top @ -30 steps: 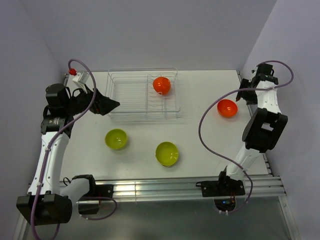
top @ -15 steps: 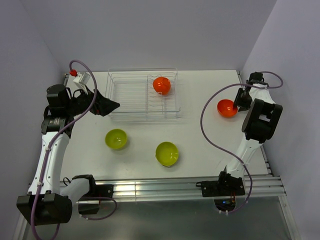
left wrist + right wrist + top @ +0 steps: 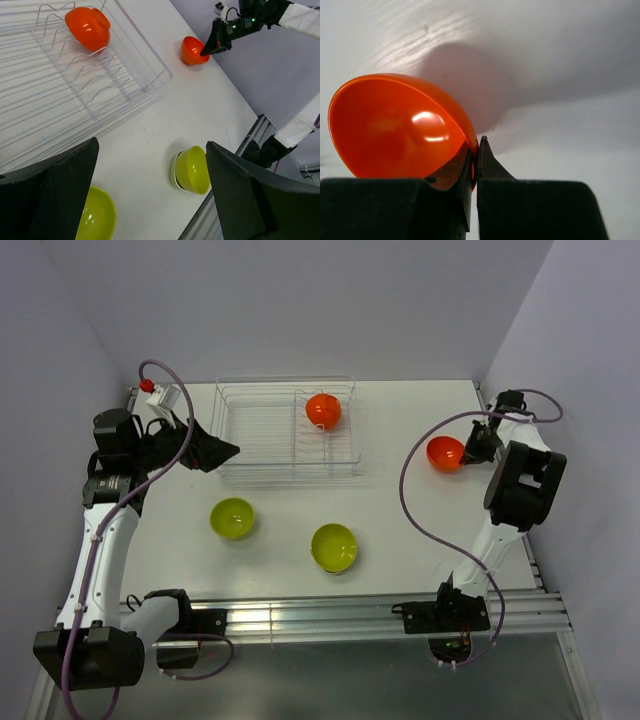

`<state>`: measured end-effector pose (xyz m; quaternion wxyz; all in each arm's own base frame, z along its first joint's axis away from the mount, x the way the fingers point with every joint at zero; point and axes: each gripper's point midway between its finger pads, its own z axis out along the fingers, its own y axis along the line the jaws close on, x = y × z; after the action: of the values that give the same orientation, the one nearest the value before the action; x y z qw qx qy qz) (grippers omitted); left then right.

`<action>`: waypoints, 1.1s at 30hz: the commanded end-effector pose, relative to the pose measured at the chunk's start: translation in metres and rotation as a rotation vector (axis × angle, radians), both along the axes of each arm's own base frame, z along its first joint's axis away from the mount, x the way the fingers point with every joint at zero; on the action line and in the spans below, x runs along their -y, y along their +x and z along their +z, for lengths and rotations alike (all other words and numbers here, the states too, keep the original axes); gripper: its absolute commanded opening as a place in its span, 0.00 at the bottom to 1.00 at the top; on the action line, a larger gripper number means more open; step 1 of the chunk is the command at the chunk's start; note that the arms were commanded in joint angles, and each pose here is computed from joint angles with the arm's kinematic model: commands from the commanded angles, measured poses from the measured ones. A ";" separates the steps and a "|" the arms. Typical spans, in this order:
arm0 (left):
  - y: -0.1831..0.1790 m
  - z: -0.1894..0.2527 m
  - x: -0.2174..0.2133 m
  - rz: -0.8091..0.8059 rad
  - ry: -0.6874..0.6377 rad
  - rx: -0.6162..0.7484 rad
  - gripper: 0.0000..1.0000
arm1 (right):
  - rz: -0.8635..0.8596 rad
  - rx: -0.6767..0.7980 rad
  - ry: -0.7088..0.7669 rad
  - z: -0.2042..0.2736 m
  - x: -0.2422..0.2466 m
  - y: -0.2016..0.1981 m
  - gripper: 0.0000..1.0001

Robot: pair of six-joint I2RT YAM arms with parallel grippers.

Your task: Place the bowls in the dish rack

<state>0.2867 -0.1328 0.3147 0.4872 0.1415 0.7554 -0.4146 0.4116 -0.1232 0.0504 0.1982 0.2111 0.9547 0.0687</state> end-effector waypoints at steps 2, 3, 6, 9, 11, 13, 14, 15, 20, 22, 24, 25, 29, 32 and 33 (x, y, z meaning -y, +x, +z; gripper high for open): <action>0.002 0.021 -0.001 0.012 -0.010 0.049 0.95 | 0.059 0.254 -0.020 0.090 -0.016 0.004 0.00; 0.003 0.024 -0.001 0.012 -0.016 0.049 0.95 | 0.080 0.325 -0.038 0.117 -0.022 0.003 0.00; 0.005 0.040 0.003 -0.008 -0.048 0.043 0.95 | 0.132 0.442 -0.044 0.166 -0.044 0.001 0.00; 0.007 0.057 0.007 -0.020 -0.087 0.054 0.95 | 0.201 0.526 -0.048 0.208 -0.077 -0.001 0.00; 0.008 0.070 0.011 -0.018 -0.102 0.082 0.95 | 0.282 0.575 -0.045 0.231 -0.114 0.000 0.00; 0.012 0.080 0.014 -0.019 -0.103 0.097 0.95 | 0.320 0.618 -0.055 0.250 -0.139 -0.001 0.00; 0.013 0.083 0.014 -0.012 -0.101 0.102 0.95 | 0.370 0.632 -0.037 0.256 -0.167 -0.002 0.00; 0.017 0.082 0.019 -0.009 -0.090 0.106 0.95 | 0.383 0.650 -0.046 0.261 -0.178 -0.001 0.00; 0.019 0.079 0.051 -0.010 0.022 0.135 0.95 | 0.568 0.659 -0.002 0.262 -0.270 -0.008 0.00; 0.022 0.066 0.067 -0.017 0.069 0.123 0.95 | 0.601 0.659 -0.012 0.265 -0.291 -0.010 0.00; 0.025 0.053 0.078 -0.022 0.096 0.093 0.97 | 0.650 0.645 -0.007 0.260 -0.318 -0.015 0.00; 0.022 0.048 0.087 -0.042 0.102 0.082 0.97 | 0.658 0.658 -0.010 0.266 -0.327 -0.015 0.00; 0.030 0.033 0.099 -0.016 0.134 0.054 0.96 | 0.681 0.643 -0.041 0.263 -0.356 -0.019 0.00; 0.037 0.027 0.104 0.001 0.172 0.046 0.94 | 0.707 0.635 -0.049 0.260 -0.378 -0.028 0.00; 0.042 0.022 0.103 0.023 0.191 0.043 0.94 | 0.689 0.643 -0.075 0.261 -0.377 -0.027 0.00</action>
<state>0.3149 -0.2419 0.3233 0.4560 0.1943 0.7840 -0.3737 0.3771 0.2518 0.2813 0.4113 -0.1841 0.8752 0.1758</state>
